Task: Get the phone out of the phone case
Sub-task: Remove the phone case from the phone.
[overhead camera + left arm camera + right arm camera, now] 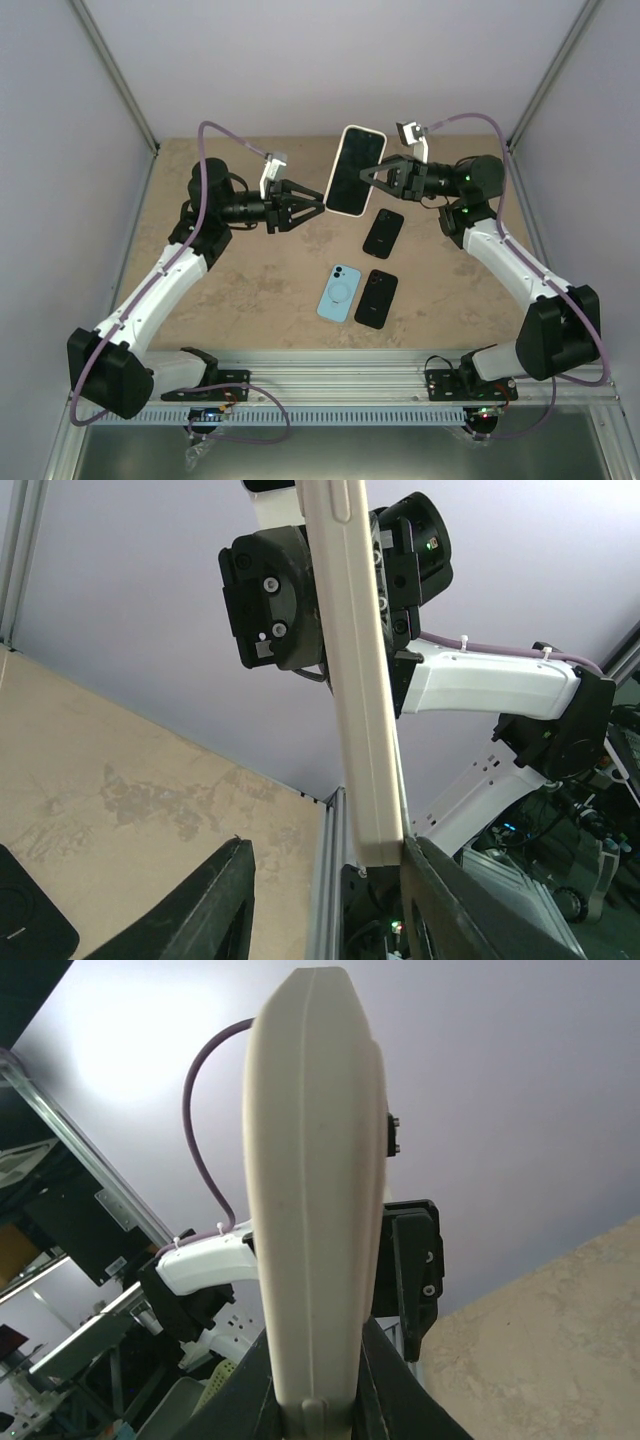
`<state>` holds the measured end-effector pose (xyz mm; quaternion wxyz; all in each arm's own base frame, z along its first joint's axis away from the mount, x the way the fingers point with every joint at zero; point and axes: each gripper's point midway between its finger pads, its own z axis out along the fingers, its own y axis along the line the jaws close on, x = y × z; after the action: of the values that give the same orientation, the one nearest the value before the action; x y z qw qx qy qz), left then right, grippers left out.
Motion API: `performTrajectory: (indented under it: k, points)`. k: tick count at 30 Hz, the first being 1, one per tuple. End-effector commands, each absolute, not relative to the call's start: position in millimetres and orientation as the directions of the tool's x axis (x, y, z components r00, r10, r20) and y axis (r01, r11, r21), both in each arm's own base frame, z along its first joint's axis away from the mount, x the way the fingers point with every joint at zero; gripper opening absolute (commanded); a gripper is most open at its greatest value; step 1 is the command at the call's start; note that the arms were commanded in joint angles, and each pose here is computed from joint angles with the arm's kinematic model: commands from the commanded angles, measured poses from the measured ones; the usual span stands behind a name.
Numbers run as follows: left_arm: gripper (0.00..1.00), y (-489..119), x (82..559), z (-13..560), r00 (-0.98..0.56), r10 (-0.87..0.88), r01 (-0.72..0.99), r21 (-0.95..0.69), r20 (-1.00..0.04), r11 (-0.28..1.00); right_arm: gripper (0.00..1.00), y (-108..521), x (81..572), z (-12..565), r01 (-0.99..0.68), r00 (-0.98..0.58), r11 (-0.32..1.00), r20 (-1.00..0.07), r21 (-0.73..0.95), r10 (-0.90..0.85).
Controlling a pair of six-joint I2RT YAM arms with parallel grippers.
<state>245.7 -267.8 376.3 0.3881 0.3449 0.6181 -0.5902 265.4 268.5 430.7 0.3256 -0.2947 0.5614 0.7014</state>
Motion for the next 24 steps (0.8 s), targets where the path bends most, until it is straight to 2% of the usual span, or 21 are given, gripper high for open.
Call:
performTrajectory:
  k: [1,24]
  points:
    - [0.41,-269,270,362,-0.492,-0.051,0.856,-0.494,-0.869,0.155,0.01,268,242,454,-0.826,-0.555,-0.219,-0.82,0.52,0.144]
    - [0.3,-264,294,340,-0.517,-0.055,0.816,-0.511,-0.854,0.269,0.01,267,210,469,-0.814,-0.548,-0.318,-0.825,0.487,0.138]
